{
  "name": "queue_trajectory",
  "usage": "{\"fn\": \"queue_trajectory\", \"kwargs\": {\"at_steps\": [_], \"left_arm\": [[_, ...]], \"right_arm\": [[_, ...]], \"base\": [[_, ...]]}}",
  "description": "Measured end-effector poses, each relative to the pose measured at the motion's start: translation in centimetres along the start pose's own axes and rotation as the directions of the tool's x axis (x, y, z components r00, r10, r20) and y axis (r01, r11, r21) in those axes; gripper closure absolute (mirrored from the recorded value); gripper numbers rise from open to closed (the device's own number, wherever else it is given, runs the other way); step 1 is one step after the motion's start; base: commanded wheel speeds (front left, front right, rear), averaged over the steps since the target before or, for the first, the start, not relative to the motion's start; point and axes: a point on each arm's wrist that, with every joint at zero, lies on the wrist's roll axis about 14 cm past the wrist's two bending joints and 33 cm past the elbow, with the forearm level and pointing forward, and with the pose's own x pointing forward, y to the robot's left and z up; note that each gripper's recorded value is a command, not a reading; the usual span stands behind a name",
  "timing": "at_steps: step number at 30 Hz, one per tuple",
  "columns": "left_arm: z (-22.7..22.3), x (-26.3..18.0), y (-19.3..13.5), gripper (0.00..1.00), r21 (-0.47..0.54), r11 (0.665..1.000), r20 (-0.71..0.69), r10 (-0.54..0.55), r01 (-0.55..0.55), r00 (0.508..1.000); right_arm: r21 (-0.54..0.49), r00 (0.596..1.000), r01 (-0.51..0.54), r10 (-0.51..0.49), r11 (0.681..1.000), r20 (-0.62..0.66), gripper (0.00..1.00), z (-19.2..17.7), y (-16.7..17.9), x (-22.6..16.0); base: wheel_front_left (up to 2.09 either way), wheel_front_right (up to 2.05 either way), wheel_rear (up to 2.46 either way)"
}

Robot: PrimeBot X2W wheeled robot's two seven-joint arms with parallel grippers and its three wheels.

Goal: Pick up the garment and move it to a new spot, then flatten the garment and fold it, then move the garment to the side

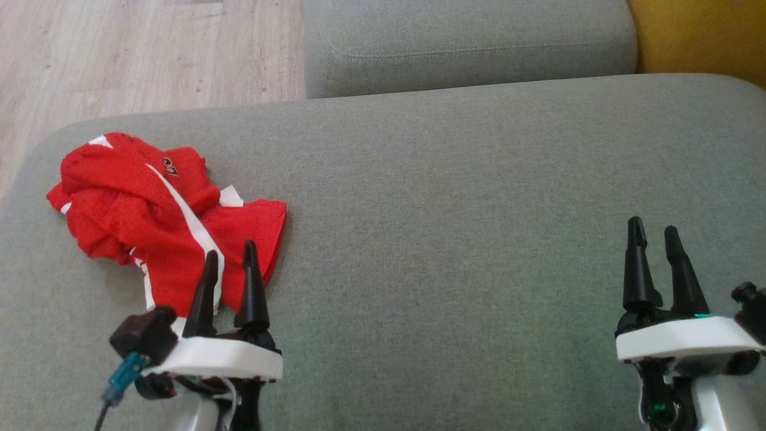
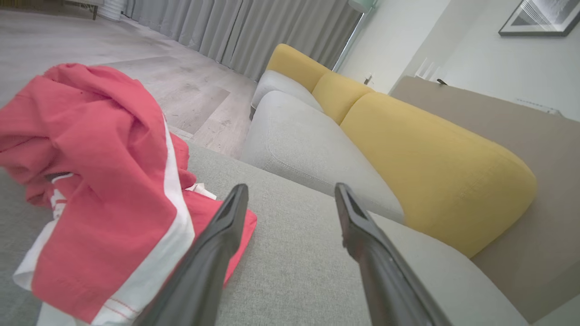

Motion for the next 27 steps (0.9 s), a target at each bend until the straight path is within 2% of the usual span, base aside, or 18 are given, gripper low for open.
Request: {"fn": "queue_trajectory", "kwargs": {"at_steps": [8, 16, 27], "left_arm": [[-0.9, 0.1, -0.6, 0.00, 0.131, 0.991, -0.018, -0.009, 0.011, 1.000], [-1.4, 0.4, -1.3, 0.00, 0.217, 0.976, -0.022, -0.029, 0.033, 0.999], [-2.3, 0.5, -2.1, 0.00, 0.366, 0.928, -0.032, -0.069, 0.076, 0.997]], "right_arm": [[-0.122, 1.000, -0.023, 0.025, 0.992, 0.014, 0.00, 0.3, 0.6, 0.0], [-0.222, 0.999, -0.036, 0.044, 0.974, 0.031, 0.00, 0.7, 0.9, -0.1], [-0.372, 0.996, -0.064, 0.085, 0.926, 0.040, 0.00, 0.9, 1.7, 0.0]], "base": [[0.00, 0.00, 0.00], [0.00, 0.00, 0.00], [0.00, 0.00, 0.00]]}}
